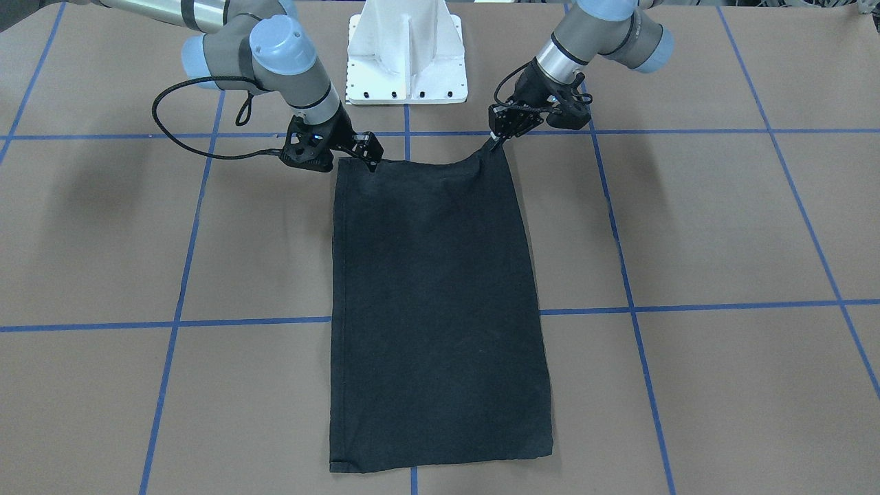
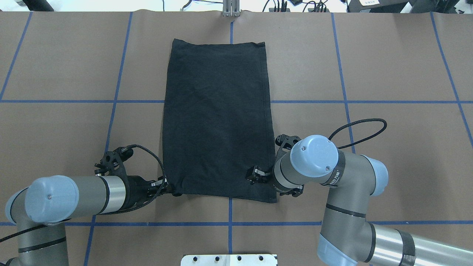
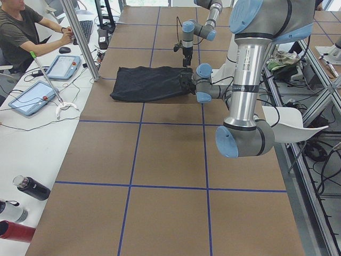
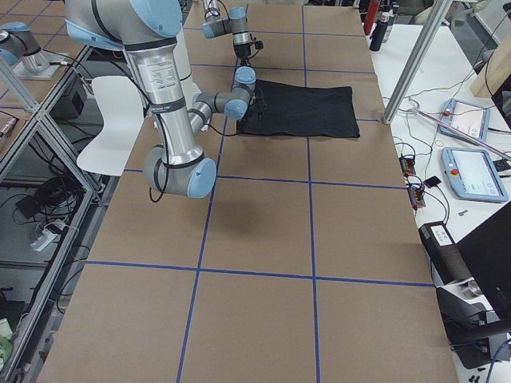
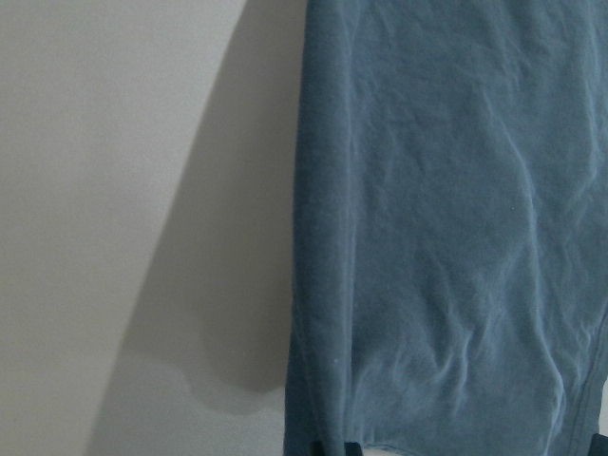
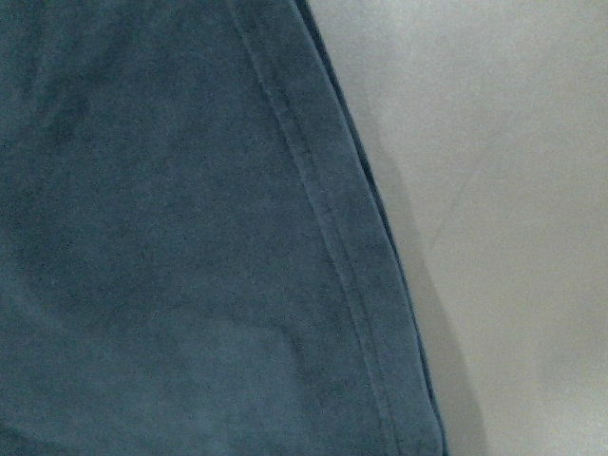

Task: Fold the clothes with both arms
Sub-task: 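Lower the right gripper onto the shirt's other near corner and grasp it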

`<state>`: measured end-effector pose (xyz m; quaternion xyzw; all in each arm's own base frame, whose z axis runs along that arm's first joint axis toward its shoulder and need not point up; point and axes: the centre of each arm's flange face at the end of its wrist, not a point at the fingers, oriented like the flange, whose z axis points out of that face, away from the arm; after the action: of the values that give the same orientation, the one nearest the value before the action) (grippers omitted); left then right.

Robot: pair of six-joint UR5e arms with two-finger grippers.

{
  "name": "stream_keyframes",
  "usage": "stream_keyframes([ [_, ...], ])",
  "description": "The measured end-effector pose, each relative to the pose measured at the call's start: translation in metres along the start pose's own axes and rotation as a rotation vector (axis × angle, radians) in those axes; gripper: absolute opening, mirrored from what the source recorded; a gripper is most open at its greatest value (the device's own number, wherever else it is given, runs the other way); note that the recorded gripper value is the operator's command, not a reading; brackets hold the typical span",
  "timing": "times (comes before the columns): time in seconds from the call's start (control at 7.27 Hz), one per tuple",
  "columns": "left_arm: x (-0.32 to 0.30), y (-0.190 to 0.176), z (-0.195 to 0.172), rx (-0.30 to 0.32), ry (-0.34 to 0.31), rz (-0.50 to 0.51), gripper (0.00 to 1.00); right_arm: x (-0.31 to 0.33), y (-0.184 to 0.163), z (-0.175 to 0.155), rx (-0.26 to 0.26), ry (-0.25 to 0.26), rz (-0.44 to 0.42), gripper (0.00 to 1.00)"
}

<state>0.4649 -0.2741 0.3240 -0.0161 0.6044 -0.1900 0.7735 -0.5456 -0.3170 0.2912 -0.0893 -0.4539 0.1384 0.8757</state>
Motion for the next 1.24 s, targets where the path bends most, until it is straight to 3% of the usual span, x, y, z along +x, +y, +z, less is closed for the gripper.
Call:
stream_keyframes([
  [0.55, -0.001, -0.001, 0.0, 0.002, -0.002, -0.001, 0.0, -0.001, 0.003, 0.013, -0.005, 0.018, -0.001, 0.98],
  [0.83, -0.002, -0.001, 0.0, 0.002, -0.003, -0.001, 0.0, -0.002, 0.003, 0.015, -0.007, 0.018, -0.002, 0.83],
  [1.24, -0.002, -0.001, -0.001, 0.002, -0.003, 0.0, 0.0, -0.004, 0.005, 0.015, -0.01, 0.017, -0.003, 0.79],
])
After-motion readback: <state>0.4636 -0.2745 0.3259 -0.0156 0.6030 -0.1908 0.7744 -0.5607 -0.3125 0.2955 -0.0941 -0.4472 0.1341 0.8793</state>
